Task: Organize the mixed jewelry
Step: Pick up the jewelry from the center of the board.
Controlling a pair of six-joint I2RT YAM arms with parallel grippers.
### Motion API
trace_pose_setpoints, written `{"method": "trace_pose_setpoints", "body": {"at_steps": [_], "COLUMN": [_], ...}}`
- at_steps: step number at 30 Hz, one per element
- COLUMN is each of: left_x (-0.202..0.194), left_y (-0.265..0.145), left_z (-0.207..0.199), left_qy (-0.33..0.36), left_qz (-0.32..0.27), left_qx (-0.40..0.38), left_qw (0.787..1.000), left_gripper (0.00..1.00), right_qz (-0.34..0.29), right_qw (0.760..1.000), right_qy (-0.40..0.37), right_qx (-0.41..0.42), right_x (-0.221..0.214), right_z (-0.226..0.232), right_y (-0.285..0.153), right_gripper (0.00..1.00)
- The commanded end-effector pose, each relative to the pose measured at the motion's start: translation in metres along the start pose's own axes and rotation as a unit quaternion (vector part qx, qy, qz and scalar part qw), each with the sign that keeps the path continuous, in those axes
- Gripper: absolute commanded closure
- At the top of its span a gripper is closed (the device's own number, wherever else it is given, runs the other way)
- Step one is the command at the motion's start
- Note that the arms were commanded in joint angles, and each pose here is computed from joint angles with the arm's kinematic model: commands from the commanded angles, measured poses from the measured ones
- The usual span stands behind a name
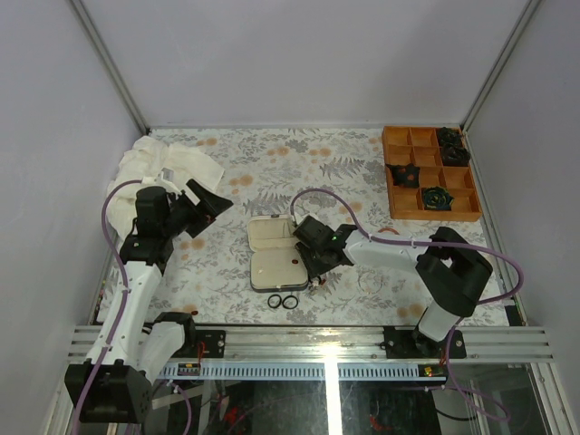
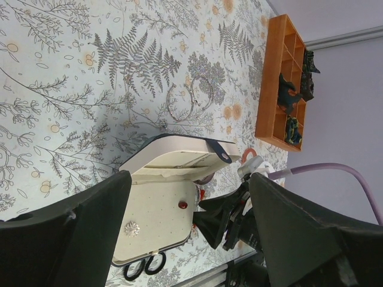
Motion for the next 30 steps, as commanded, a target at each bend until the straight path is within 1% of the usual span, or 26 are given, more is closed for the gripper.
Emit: {"method": "trace_pose_setpoints", "body": {"at_steps": [1,4,5,7,9,13,16,18,20,22,23,24,29,30], "left_x": [0.009,0.009,0.009,0.009,0.009,0.008,0.009,0.008,0.008,0.008,0.008,0.008,0.008,0.007], "left_y": [-0.005,-0.005,-0.005,-0.005,-0.005,-0.005,-0.006,-0.006,-0.006,-0.006,-0.006,-0.006,-0.007,-0.006], "left_z": [-0.009,-0.009,-0.008,-0.009,-0.009,-0.007,-0.008,-0.007,-0.007,-0.007,-0.008,-0.008,-0.008,-0.007], "left_qy": [0.014,0.014,0.014,0.014,0.014,0.012,0.013,0.012,0.012,0.012,0.012,0.012,0.011,0.011], "left_qz": [-0.012,-0.011,-0.011,-0.013,-0.011,-0.011,-0.012,-0.012,-0.012,-0.012,-0.012,-0.013,-0.012,-0.012], "left_qx": [-0.008,-0.009,-0.009,-0.009,-0.01,-0.008,-0.009,-0.009,-0.009,-0.01,-0.011,-0.011,-0.012,-0.011], "left_qw": [1.0,1.0,1.0,1.0,1.0,1.0,1.0,1.0,1.0,1.0,1.0,1.0,1.0,1.0], "left_gripper": [0.2,0.2,0.2,0.2,0.2,0.2,0.2,0.2,0.2,0.2,0.2,0.2,0.2,0.2], "right_qz": [-0.018,-0.014,-0.012,-0.011,-0.012,-0.015,-0.023,-0.041,-0.048,-0.054,-0.057,-0.061,-0.07,-0.07], "right_qw": [1.0,1.0,1.0,1.0,0.999,0.999,1.0,0.999,0.999,0.999,0.998,0.998,0.998,0.998], "right_qy": [0.005,0.005,0.006,0.007,0.006,0.005,0.004,0.003,0.0,0.0,0.001,0.001,0.003,0.003], "right_qx": [0.019,0.022,0.024,0.028,0.033,0.029,0.017,0.01,0.002,0.0,-0.001,0.0,-0.004,-0.003], "right_x": [0.017,0.014,0.013,0.012,0.013,0.014,0.018,0.025,0.027,0.03,0.031,0.032,0.036,0.036], "right_z": [0.008,0.009,0.009,0.011,0.012,0.011,0.006,0.003,-0.002,-0.004,-0.005,-0.005,-0.011,-0.012], "right_y": [-0.002,0.0,0.001,0.002,0.002,0.001,-0.006,-0.019,-0.026,-0.033,-0.035,-0.038,-0.046,-0.047], "right_gripper": [0.52,0.52,0.54,0.6,0.63,0.75,0.78,0.79,0.83,0.85,0.89,0.91,0.91,0.9]}}
Point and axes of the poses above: each gripper's point midway between its finger pads, its own y axis out along the fingers, its own z axis along the line the jaws close on, x = y × z, the point moved 1 cm from there along -y, back along the fingers, and after that the axes turned 3 degrees about -y, right-handed, at the moved point
